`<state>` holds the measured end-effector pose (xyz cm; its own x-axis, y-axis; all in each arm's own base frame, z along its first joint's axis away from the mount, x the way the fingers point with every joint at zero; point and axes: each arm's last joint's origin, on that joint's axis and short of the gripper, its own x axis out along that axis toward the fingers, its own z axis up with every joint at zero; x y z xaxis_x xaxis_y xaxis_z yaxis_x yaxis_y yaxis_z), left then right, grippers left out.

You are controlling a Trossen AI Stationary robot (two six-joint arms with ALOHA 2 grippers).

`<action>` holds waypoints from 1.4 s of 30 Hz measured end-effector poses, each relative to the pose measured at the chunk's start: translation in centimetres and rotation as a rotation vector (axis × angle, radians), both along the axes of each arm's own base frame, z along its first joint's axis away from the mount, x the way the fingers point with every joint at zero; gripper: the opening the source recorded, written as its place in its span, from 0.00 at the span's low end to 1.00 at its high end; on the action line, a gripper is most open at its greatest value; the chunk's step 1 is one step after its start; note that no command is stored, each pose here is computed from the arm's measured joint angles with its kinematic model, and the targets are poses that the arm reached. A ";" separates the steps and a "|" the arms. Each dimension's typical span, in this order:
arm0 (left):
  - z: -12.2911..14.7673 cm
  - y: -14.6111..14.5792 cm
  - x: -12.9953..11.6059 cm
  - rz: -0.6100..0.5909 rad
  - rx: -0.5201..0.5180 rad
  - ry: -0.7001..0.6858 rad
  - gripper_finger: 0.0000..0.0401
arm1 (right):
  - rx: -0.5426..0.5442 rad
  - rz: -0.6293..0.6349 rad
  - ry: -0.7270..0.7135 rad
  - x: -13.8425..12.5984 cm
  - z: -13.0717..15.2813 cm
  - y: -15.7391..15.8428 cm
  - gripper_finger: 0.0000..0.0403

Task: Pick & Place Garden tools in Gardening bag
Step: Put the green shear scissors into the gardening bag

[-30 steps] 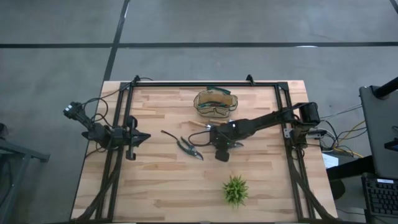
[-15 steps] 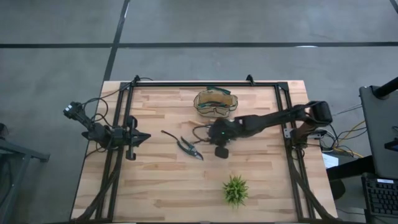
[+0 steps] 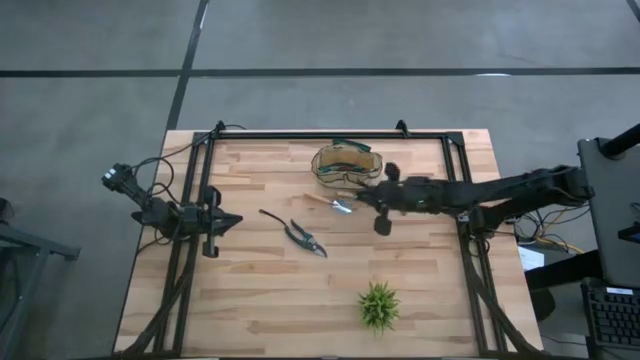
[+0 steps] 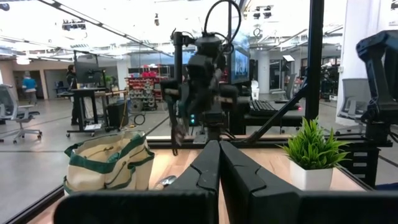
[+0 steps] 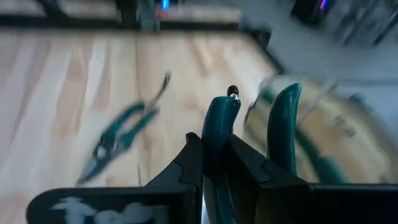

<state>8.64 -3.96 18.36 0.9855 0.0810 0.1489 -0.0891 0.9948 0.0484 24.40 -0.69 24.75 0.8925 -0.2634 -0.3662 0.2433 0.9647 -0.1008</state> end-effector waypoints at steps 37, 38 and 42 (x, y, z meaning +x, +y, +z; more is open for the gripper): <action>0.0 0.0 0.0 0.000 0.001 0.001 0.03 | -0.093 -0.155 -0.557 -3.9 -4.2 -7.4 0.09; 0.0 0.0 0.0 0.000 0.001 0.001 0.03 | -0.097 -0.154 -0.557 -3.8 -4.3 -7.5 0.09; 0.0 0.0 0.0 0.000 0.001 0.001 0.03 | -0.091 -0.143 -0.526 -3.3 -4.8 -7.8 0.09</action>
<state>8.64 -3.96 18.35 0.9857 0.0812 0.1477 -0.0894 0.9948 0.0494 21.07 -8.48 19.91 0.9021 -0.4049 0.1492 0.4111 0.9115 -0.0118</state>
